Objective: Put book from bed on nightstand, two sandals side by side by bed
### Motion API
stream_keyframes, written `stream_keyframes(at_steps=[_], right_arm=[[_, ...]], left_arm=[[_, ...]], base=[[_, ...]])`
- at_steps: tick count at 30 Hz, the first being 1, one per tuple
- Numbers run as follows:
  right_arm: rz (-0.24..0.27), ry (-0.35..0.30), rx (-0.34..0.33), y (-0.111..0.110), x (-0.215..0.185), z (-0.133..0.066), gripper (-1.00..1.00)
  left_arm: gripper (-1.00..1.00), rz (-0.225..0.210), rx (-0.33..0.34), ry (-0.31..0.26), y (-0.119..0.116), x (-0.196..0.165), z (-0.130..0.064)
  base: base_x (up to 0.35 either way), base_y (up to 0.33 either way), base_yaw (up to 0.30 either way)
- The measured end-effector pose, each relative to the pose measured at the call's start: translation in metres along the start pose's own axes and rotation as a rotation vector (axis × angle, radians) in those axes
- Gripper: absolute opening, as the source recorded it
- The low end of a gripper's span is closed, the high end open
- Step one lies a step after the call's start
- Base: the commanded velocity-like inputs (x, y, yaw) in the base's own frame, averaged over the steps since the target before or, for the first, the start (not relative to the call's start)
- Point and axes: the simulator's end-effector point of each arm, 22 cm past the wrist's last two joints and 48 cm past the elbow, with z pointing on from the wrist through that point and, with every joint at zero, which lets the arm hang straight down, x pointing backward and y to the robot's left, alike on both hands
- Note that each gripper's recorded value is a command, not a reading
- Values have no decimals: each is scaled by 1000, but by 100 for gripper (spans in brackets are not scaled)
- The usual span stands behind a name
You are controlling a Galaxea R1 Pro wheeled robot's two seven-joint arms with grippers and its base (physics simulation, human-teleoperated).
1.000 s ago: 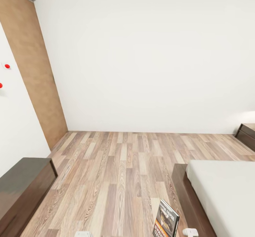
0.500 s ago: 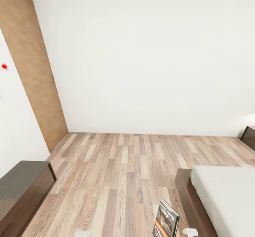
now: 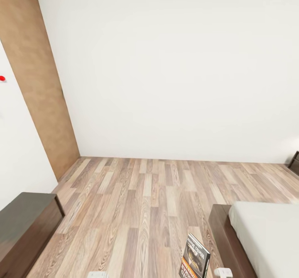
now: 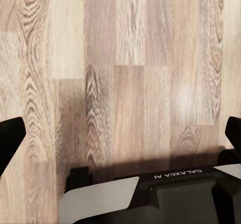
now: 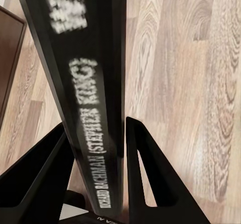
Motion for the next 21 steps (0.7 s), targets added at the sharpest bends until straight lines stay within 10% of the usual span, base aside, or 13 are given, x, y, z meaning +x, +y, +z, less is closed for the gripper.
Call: stream_keyframes(at_steps=[21], right_arm=[[-1,1,0,0,0,0,-100]], left_arm=[[100,0,0,0,0,0,0]], base=[[236,131,0]])
